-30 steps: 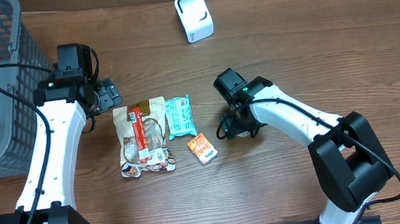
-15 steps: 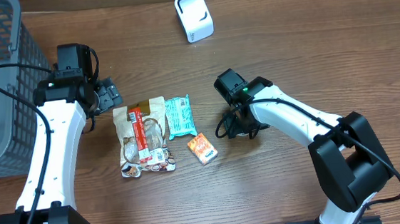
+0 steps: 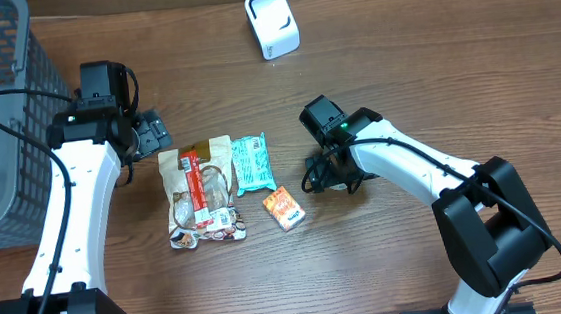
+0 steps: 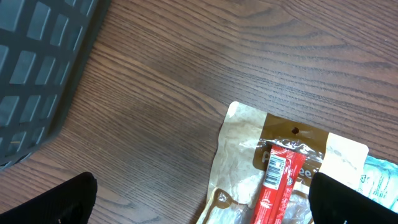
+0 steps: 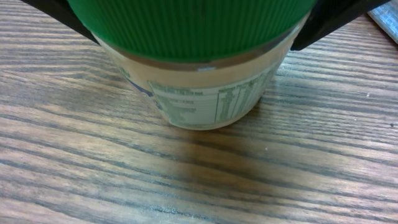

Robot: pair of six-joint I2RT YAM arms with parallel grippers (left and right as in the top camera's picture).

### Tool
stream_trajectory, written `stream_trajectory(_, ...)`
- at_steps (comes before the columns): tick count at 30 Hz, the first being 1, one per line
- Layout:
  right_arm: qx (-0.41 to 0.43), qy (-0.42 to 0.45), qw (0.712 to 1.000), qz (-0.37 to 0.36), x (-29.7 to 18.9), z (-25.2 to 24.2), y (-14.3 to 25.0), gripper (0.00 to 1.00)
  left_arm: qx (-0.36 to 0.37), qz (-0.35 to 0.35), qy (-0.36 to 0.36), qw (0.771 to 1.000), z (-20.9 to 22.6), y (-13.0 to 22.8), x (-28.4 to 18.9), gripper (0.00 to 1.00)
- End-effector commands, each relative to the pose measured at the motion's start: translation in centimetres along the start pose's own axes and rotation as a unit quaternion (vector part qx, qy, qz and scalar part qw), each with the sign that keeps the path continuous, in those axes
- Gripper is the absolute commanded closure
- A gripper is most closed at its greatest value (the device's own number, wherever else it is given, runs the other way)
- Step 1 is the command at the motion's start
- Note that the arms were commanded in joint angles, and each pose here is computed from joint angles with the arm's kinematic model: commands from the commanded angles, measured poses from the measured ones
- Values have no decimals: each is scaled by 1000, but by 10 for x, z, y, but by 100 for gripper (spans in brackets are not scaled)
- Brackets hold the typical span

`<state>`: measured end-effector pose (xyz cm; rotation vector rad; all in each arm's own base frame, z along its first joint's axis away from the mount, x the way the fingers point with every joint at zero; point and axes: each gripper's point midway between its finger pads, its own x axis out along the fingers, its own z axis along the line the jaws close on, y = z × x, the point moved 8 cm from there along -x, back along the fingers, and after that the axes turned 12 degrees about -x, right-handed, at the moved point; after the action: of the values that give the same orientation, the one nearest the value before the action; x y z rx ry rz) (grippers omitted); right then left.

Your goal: Scan the item barcode

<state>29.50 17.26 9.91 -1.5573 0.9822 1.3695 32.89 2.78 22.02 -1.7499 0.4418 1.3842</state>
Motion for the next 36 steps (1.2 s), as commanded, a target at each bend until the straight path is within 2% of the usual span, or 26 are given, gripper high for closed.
stream_trajectory(1, 11, -1, 1000, 1, 4, 1, 2, 12, 7, -9, 0, 1000, -1, -5, -3, 0)
stream_trajectory(4, 10, -1, 1000, 1, 6, 1, 3, 8, 7, -9, 0, 1000, -1, -5, -3, 0)
stream_trajectory(15, 11, -10, 1000, -6, -10, 3, -7, 7, 7, -9, 0, 1000, -1, -5, -3, 0)
stream_trajectory(18, 12, -12, 1000, -19, -10, 4, -12, 0, 7, -9, 0, 1000, -1, -5, -3, 0)
stream_trajectory(30, 13, -14, 999, -30, -9, 4, -15, 0, 7, -9, 0, 1000, -1, -5, -3, 0)
stream_trajectory(36, 11, -14, 999, -29, -9, 4, -14, 5, 7, -9, 0, 1000, -1, -5, -3, 0)
